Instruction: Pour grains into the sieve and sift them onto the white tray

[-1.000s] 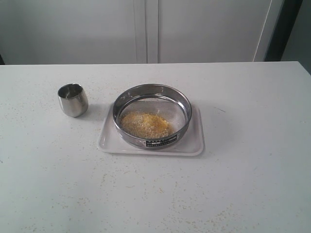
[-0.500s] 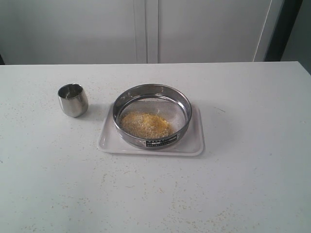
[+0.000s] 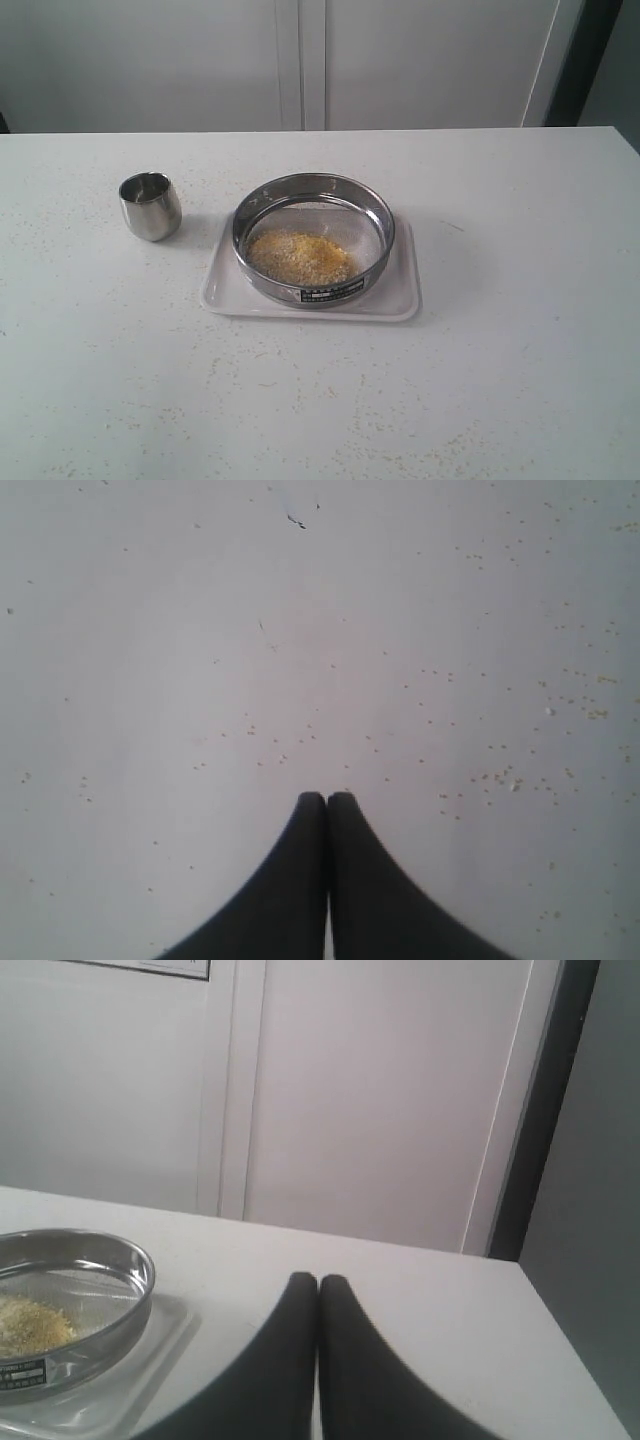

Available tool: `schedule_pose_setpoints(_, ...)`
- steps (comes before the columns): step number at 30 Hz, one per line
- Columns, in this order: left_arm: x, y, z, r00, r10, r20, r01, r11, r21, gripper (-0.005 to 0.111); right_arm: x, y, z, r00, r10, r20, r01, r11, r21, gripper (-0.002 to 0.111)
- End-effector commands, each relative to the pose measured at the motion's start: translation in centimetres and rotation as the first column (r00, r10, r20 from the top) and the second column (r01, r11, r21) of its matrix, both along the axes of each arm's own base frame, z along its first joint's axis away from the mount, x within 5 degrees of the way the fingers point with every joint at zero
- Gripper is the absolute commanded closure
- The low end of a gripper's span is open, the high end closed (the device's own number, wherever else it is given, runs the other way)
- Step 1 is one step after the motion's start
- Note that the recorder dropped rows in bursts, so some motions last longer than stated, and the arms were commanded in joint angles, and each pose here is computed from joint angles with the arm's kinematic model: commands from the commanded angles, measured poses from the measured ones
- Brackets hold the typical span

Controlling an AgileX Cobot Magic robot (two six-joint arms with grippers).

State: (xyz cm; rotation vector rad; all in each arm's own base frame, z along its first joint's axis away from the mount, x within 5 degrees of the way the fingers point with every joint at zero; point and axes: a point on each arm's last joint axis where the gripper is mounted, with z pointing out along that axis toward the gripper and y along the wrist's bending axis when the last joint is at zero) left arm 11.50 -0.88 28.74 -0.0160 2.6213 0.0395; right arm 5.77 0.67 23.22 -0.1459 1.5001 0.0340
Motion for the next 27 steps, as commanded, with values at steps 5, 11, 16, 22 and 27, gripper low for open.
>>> schedule_pose_setpoints(5,-0.2,0.0,-0.2,1.0,0.005,-0.011,-0.005,1.0,-0.003,0.107,2.4,0.2,2.5,0.985,-0.009,-0.171,0.014,1.0,0.028,0.108)
schedule_pose_setpoints(11,-0.2,0.0,-0.2,1.0,0.005,-0.011,-0.005,1.0,-0.003,0.107,4.6,0.4,3.4,0.939,-0.021,-0.342,0.039,0.998,0.046,0.108)
schedule_pose_setpoints(16,-0.2,0.0,-0.2,1.0,0.005,-0.011,-0.005,1.0,-0.003,0.107,6.5,0.6,4.1,0.902,-0.03,-0.43,0.048,0.998,0.031,0.108)
schedule_pose_setpoints(22,-0.2,0.0,-0.2,1.0,0.005,-0.011,-0.005,1.0,-0.003,0.107,7.9,0.7,4.3,0.892,-0.029,-0.451,0.043,0.999,0.019,0.108)
schedule_pose_setpoints(27,-0.2,0.0,-0.2,1.0,0.005,-0.009,-0.005,1.0,-0.004,0.107,7.9,0.8,4.3,0.895,-0.028,-0.445,0.042,0.999,0.021,0.108)
